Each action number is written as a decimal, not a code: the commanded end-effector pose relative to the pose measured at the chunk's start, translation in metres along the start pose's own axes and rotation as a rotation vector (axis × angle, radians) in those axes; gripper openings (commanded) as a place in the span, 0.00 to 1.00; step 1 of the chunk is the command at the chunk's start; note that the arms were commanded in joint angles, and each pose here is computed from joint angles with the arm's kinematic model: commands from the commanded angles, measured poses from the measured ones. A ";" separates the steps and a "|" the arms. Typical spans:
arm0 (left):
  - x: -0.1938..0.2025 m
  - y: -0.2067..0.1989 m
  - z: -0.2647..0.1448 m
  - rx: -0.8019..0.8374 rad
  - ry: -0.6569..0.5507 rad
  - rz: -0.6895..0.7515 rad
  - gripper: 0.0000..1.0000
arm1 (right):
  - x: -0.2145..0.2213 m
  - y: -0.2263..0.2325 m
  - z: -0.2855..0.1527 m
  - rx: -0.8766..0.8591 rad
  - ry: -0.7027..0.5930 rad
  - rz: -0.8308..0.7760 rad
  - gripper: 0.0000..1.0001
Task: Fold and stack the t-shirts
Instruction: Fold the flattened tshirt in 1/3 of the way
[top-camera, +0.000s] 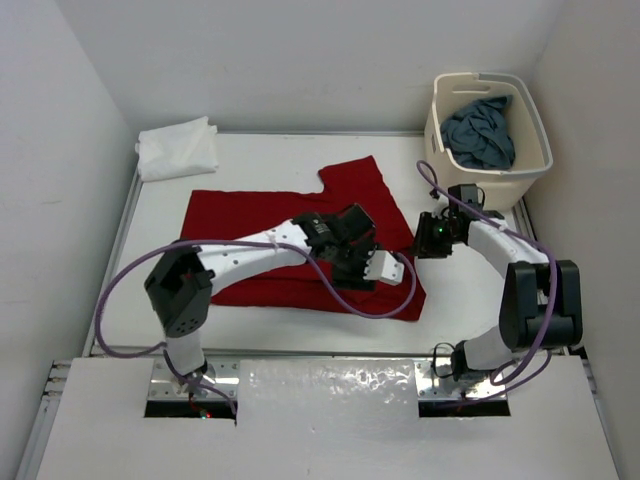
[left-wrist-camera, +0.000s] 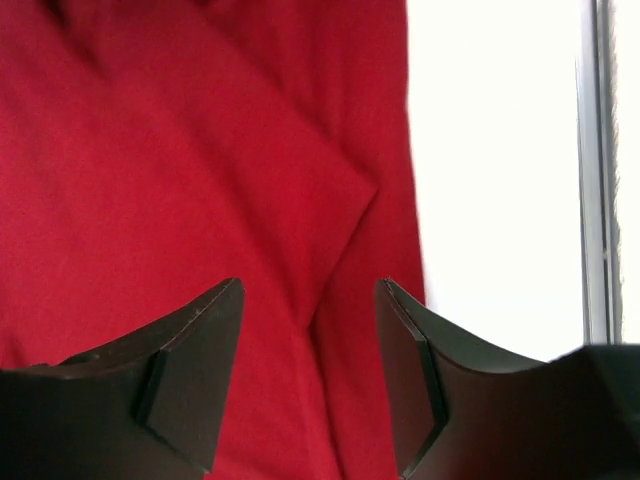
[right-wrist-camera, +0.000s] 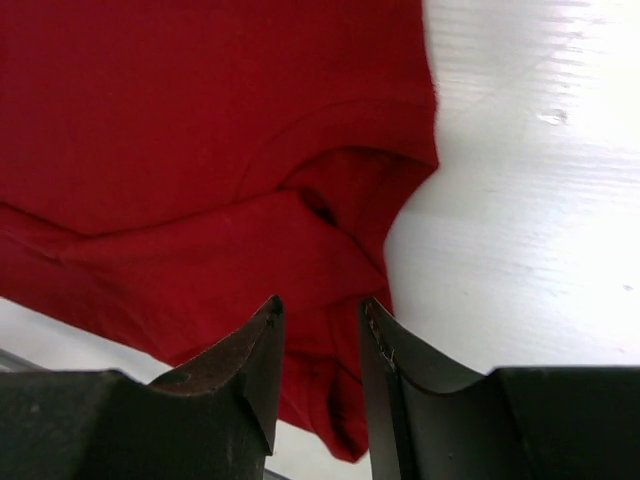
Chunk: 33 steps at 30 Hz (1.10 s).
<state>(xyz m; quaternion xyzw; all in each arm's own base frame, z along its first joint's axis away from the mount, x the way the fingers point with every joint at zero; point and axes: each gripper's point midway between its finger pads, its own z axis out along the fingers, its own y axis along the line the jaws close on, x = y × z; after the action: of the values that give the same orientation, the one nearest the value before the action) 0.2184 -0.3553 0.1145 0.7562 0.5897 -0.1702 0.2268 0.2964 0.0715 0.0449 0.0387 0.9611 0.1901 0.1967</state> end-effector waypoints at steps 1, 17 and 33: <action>-0.025 0.014 0.015 0.000 -0.104 0.026 0.53 | -0.011 0.013 0.002 -0.079 -0.054 0.027 0.34; 0.004 -0.034 0.079 0.163 -0.012 0.217 0.40 | 0.011 -0.028 0.017 0.120 0.023 -0.020 0.32; 0.017 -0.015 0.087 0.044 0.049 0.140 0.00 | 0.012 -0.014 0.037 0.050 0.035 -0.037 0.24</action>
<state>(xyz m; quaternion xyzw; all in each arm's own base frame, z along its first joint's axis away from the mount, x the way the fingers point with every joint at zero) 0.1981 -0.3718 0.0184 0.8133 0.5334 -0.1500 0.1776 0.2886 0.0679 0.0017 0.0326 0.9745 0.1515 0.1625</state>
